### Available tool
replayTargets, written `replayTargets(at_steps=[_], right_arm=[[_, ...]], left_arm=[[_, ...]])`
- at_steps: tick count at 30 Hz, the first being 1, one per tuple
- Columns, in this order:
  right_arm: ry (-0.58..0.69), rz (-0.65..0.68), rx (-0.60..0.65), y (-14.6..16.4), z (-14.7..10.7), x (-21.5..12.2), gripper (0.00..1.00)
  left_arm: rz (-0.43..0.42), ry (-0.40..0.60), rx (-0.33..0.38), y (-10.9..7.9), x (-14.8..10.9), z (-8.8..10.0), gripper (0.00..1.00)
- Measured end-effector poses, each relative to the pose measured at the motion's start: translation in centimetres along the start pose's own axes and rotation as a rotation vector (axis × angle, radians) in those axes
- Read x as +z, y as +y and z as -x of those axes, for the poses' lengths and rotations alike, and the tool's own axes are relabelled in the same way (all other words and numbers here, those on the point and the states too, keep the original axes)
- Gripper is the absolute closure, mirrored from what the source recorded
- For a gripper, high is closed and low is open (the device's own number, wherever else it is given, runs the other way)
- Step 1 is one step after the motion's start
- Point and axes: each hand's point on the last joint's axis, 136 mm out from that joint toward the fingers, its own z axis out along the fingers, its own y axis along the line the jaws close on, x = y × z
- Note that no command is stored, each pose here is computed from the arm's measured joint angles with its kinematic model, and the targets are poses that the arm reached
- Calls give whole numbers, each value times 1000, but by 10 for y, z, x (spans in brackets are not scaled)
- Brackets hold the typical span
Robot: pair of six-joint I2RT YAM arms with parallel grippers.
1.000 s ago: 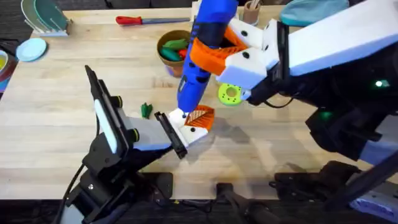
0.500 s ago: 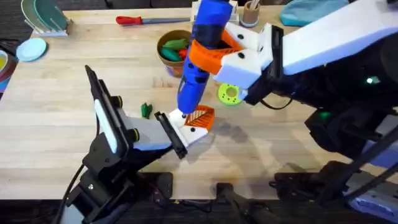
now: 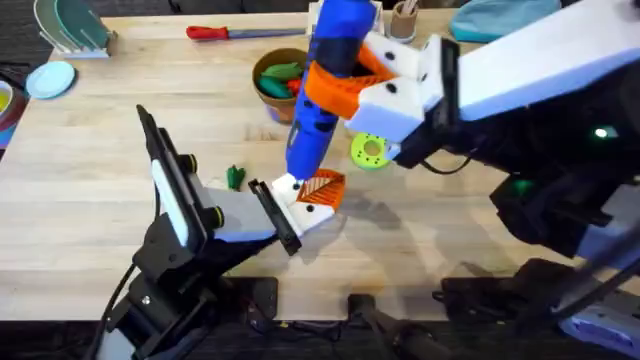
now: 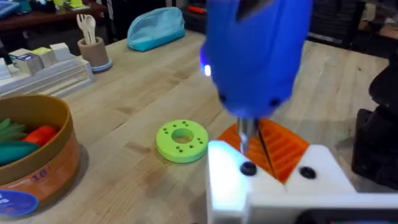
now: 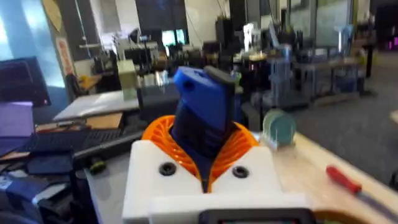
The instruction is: Pick up the gripper from the table and insert it into the empty holder that is missing its gripper. Then pick up a screw, insert it into the mounting hole, and use the screwdriver to tighten it. Finally, clean up the table by picking up the vegetable and placing it into the bucket.
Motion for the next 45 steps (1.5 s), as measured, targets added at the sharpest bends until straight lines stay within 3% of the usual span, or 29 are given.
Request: replayTargets(at_steps=[7, 14, 22, 33, 39, 45], right_arm=[[-189, 10, -131, 1, 50, -11, 980], [-136, -127, -179, -43, 45, -25, 980], [283, -426, -207, -137, -34, -73, 980], [802, -637, -610, -203, -48, -128, 980], [1083, -661, -761, -225, -78, -165, 980], [1429, -566, -787, -239, -136, -211, 980]], left_arm=[[0, 0, 0, 0, 0, 0, 997], [0, 0, 0, 0, 0, 0, 997], [0, 0, 0, 0, 0, 0, 997], [0, 0, 0, 0, 0, 0, 997], [0, 0, 0, 0, 0, 0, 997], [0, 0, 0, 0, 0, 0, 997]])
